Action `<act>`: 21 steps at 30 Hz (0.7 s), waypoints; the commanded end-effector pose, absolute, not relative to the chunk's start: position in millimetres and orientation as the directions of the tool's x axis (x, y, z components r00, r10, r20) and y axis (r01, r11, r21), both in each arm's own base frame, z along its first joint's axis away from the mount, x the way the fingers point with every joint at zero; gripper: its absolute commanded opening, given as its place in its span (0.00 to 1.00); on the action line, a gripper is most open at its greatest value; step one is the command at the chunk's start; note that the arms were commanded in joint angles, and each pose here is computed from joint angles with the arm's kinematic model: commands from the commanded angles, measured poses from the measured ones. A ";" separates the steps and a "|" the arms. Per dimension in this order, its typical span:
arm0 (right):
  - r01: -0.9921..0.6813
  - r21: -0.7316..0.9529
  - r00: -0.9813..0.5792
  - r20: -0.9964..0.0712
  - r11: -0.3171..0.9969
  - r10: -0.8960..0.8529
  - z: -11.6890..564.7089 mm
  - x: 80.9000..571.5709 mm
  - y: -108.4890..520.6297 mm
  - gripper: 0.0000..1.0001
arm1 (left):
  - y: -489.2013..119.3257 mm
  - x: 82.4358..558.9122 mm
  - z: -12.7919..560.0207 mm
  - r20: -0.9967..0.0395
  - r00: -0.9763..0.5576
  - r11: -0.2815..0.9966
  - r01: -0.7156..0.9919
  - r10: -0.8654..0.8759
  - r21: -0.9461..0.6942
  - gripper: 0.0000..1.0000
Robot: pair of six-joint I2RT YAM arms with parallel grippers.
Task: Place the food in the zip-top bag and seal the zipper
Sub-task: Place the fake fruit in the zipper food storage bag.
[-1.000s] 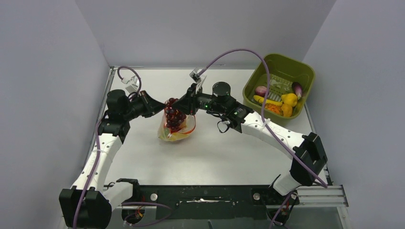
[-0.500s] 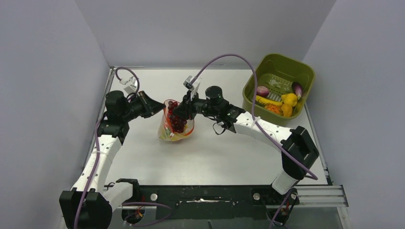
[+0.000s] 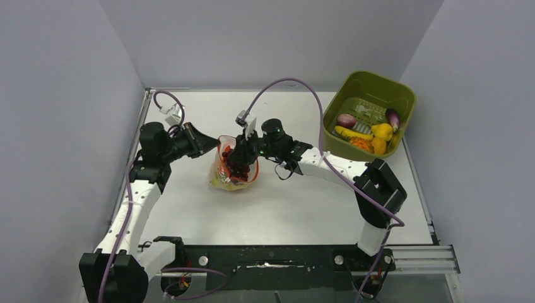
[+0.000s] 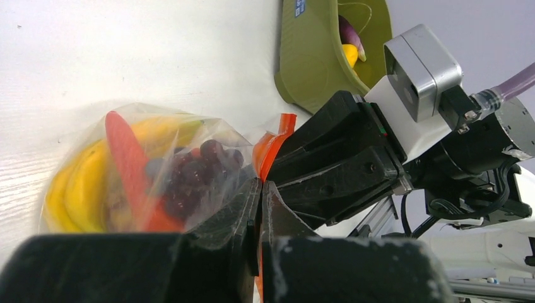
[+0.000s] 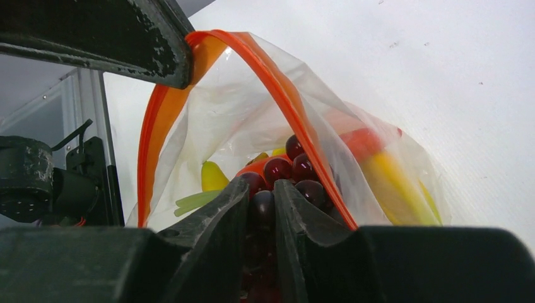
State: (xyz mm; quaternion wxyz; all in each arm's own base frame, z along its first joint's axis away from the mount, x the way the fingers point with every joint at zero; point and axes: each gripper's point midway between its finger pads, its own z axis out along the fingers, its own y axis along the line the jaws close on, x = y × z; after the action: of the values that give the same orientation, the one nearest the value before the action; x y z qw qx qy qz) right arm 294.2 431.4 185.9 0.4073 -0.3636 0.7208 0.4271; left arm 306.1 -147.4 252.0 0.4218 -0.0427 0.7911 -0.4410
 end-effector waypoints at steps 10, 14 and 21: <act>-0.980 0.031 -0.094 -0.942 0.196 -0.322 239.2 267.6 411.4 0.55 | -147.2 308.6 278.8 -0.681 -0.577 0.579 0.392 -0.451 -0.715 0.00; -0.995 -0.024 -0.009 -0.942 0.093 -0.335 232.9 246.9 406.8 0.54 | -148.1 308.9 277.5 -0.673 -0.583 0.571 0.389 -0.456 -0.723 0.00; -0.993 -0.109 0.119 -0.953 -0.050 -0.279 231.9 221.4 411.1 0.44 | -148.9 309.9 276.0 -0.661 -0.591 0.560 0.382 -0.462 -0.735 0.00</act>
State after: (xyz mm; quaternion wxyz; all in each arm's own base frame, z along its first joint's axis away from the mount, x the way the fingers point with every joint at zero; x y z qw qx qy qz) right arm 236.9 404.2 209.9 0.4109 -0.5643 0.6016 0.3882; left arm 304.6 -147.7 253.1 0.4180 -0.0488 0.7850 -0.4547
